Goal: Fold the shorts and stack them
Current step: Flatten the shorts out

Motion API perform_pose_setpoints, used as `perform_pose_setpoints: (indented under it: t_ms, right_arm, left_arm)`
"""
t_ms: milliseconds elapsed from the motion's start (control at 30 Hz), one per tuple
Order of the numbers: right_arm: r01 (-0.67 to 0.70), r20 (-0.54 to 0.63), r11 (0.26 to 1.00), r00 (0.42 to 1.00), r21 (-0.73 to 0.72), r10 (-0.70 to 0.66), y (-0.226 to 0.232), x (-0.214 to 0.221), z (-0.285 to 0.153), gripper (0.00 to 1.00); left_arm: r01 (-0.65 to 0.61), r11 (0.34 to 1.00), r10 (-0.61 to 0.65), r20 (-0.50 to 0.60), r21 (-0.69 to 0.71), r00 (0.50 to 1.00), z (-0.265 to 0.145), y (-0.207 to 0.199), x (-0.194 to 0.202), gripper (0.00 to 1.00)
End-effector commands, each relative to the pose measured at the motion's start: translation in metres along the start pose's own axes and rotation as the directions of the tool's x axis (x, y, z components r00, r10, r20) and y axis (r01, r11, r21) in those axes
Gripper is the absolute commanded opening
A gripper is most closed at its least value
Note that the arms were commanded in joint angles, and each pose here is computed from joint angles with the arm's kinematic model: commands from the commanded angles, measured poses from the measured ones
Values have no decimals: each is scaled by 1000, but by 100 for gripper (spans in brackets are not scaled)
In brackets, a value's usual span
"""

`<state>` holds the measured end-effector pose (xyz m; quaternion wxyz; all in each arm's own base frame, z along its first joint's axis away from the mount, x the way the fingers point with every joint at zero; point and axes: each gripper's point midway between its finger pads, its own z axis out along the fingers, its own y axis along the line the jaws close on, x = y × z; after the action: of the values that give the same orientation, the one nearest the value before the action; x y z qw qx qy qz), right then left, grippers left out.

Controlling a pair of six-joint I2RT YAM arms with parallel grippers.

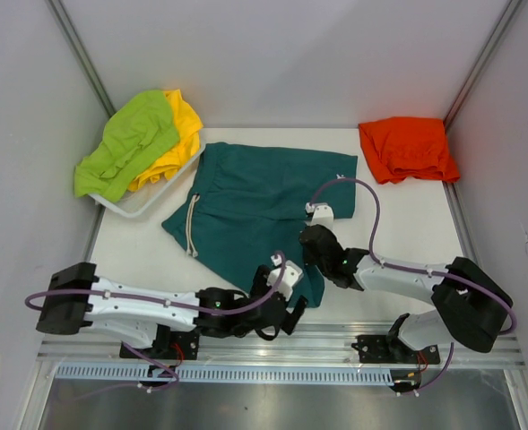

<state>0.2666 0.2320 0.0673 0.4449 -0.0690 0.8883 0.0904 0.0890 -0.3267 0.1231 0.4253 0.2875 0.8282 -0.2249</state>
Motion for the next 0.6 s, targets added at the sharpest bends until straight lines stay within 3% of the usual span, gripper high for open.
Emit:
perform_pose_setpoints:
  t_ms: [0,367,567]
  right_arm:
    - [-42,44,997,998,-64,45,16,-23,-9,0]
    - [-77,29,989,996,-123,81,24,-22,-17,0]
    - [-86,39,987,995,-139,93,24,-26,-24,0]
  left_arm:
    - [51,996,-56,66,79,996,11,-35,-23,99]
    - [61,997,-65,100,37,993,38,-53,-33,99]
    - [-4,993,7,24,-119,1000,64,-40,-13,99]
